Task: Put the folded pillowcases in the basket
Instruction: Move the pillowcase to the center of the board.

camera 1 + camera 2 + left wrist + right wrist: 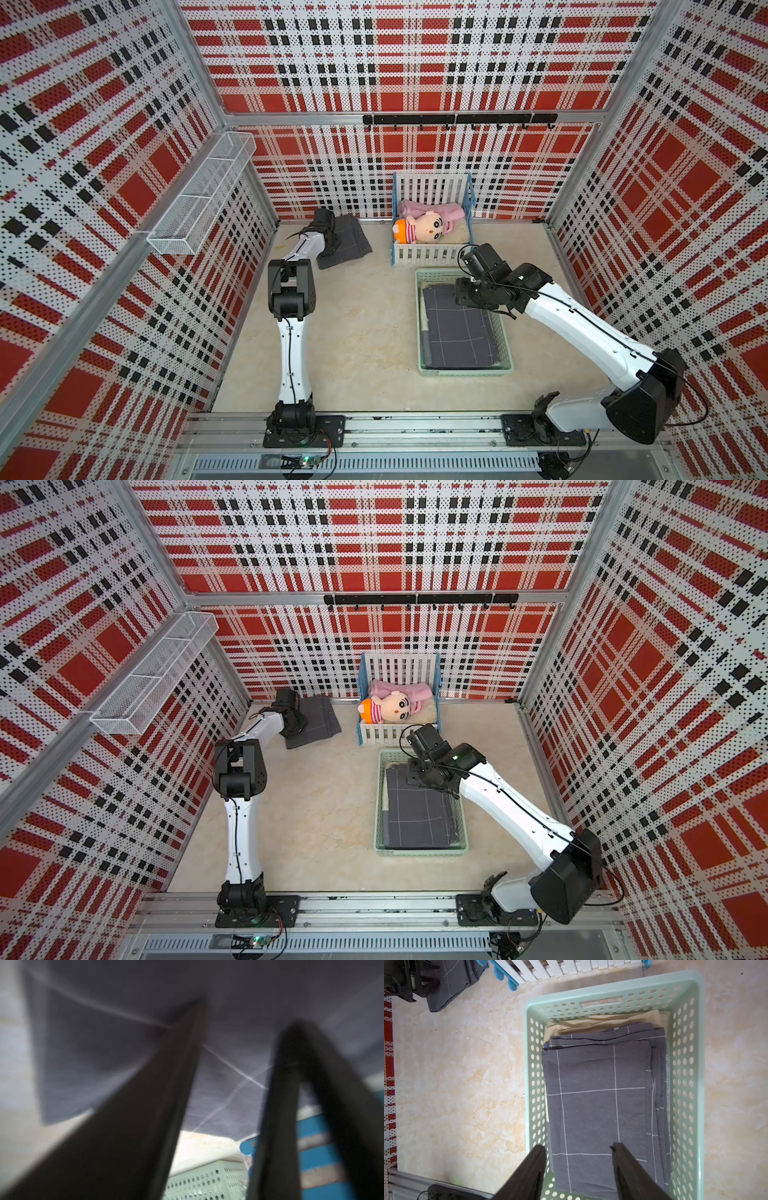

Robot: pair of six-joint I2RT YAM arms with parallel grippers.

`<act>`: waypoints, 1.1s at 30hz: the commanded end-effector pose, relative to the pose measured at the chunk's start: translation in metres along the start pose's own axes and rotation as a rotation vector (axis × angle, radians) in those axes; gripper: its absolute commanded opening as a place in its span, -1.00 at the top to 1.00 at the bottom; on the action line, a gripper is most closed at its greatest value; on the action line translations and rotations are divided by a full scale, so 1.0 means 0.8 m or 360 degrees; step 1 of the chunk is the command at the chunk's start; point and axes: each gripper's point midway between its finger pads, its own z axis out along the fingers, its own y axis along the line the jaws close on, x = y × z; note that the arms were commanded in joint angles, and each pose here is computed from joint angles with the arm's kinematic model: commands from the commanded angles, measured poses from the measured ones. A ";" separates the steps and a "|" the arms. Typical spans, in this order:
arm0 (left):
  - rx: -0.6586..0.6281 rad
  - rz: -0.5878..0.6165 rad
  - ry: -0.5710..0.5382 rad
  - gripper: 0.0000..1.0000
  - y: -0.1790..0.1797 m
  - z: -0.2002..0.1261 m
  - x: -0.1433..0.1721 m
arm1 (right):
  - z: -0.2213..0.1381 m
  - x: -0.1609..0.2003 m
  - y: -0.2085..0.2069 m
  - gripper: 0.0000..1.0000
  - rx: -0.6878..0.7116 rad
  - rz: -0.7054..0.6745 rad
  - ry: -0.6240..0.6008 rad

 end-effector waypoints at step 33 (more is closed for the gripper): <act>-0.0267 0.0333 0.0454 0.34 0.215 -0.249 0.208 | 0.018 -0.045 0.095 -0.15 -0.0334 -0.0197 0.0035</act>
